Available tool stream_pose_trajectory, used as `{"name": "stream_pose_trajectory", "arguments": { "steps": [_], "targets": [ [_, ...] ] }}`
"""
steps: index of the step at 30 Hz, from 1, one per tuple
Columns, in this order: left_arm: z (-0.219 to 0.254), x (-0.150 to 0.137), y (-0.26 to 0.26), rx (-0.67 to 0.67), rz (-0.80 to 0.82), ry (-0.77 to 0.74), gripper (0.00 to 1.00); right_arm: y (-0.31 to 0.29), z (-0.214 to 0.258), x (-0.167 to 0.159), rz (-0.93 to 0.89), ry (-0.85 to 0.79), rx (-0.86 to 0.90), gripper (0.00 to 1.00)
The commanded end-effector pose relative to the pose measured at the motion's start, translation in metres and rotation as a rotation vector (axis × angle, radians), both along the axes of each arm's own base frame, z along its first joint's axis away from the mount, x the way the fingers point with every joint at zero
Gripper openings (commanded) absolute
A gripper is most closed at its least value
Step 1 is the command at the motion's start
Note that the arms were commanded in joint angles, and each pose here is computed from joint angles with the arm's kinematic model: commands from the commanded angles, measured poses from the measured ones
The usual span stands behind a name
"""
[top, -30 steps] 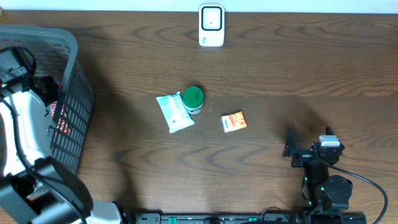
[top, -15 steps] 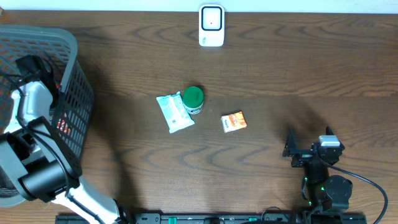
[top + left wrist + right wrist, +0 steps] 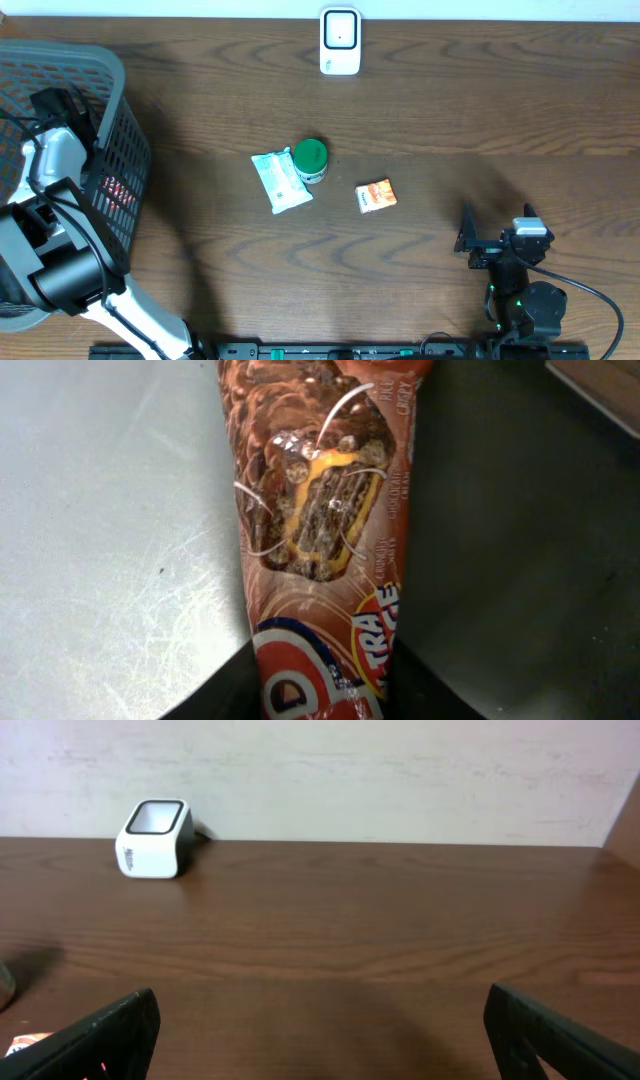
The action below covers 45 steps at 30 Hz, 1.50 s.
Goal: Scan the item barcode
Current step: 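Lift the chocolate bar out and swing it past the scanner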
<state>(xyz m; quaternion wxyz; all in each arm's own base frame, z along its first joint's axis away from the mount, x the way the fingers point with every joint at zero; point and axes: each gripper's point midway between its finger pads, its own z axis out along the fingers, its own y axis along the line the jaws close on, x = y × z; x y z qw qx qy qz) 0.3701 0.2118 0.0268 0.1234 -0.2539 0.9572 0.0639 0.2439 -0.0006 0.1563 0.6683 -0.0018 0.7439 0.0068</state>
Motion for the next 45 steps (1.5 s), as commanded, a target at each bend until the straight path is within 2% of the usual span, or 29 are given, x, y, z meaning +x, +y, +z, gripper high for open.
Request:
{"name": "stream_pose_trajectory", "arguments": {
  "steps": [1, 5, 8, 11, 18, 21, 25, 27, 30, 39, 41, 45],
  "targets": [
    [-0.031, -0.019, -0.005, -0.036, 0.004, 0.100, 0.32, 0.002, 0.000, 0.000, 0.009, -0.002, -0.011, 0.99],
    [-0.007, -0.014, 0.004, -0.011, 0.015, 0.076, 0.22, 0.002, 0.000, 0.000, 0.009, -0.002, -0.011, 0.99],
    [0.033, -0.007, 0.016, 0.023, 0.036, 0.009, 0.19, 0.002, 0.000, 0.000, 0.009, -0.002, -0.011, 0.99],
    [0.110, -0.004, 0.031, 0.100, 0.068, -0.129, 0.14, 0.002, -0.001, 0.000, 0.009, -0.002, -0.011, 0.99],
    [0.232, -0.024, 0.024, 0.218, 0.139, -0.414, 0.12, 0.002, 0.000, 0.000, 0.009, -0.002, -0.011, 0.99],
    [0.268, -0.020, -0.011, 0.099, 0.078, -0.579, 0.11, 0.002, 0.000, 0.000, 0.009, -0.002, -0.011, 0.99],
    [0.315, -0.009, -0.101, -0.232, -0.198, -0.802, 0.11, 0.002, 0.000, 0.000, 0.009, -0.002, -0.011, 0.99],
    [0.328, -0.008, -0.149, -0.389, -0.339, -0.846, 0.10, 0.002, 0.000, 0.000, 0.009, -0.002, -0.011, 0.99],
    [0.325, -0.008, -0.209, -0.535, -0.491, -0.808, 0.09, 0.002, 0.000, 0.000, 0.009, -0.002, -0.011, 0.99],
    [0.262, -0.017, -0.405, -0.780, -0.941, -0.540, 0.08, 0.002, 0.000, 0.000, 0.009, -0.002, -0.011, 0.99],
    [0.243, -0.018, -0.445, -0.795, -1.026, -0.495, 0.08, 0.002, 0.000, 0.000, 0.009, -0.002, -0.011, 0.99],
    [0.182, -0.014, -0.507, -0.712, -1.118, -0.399, 0.08, 0.002, -0.001, 0.000, 0.009, -0.002, -0.011, 0.99]
  ]
}}
